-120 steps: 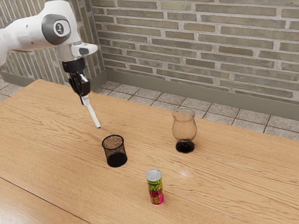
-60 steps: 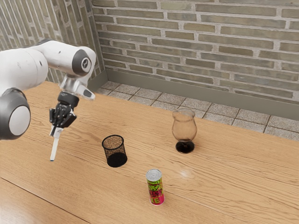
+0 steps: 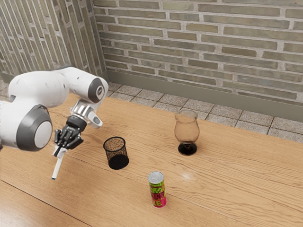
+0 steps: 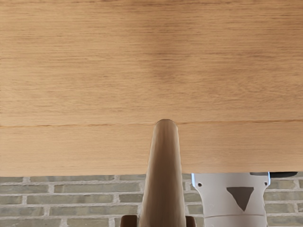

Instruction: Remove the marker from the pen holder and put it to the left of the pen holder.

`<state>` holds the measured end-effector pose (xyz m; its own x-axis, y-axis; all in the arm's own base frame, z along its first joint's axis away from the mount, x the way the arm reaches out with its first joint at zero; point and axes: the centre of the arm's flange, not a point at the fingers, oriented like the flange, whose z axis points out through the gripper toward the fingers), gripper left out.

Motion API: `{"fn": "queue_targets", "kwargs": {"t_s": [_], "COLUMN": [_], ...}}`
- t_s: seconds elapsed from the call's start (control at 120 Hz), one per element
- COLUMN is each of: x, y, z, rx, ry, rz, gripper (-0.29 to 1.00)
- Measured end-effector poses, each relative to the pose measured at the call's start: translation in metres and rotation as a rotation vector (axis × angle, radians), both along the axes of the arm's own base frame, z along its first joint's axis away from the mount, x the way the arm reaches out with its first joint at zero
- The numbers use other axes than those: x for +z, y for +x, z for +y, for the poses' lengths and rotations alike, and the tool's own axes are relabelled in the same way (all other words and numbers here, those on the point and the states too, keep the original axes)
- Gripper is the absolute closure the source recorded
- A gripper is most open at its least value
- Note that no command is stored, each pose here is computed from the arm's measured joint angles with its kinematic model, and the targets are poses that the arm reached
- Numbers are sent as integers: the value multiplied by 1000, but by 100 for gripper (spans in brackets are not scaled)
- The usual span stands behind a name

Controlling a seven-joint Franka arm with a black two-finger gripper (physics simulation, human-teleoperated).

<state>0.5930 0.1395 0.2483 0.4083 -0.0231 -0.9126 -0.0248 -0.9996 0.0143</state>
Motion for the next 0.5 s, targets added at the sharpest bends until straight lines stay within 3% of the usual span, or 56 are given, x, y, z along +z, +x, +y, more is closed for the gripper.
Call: {"fn": "queue_targets", "kwargs": {"t_s": [0.35,0.433,0.5], "x": [-25,-27,-27], "y": [12,14,15], "z": [0,-2,-3], "rx": [-2,0,2], "ry": [39,42,43], "rz": [-32,-38,-47], "gripper": [73,67,55]}}
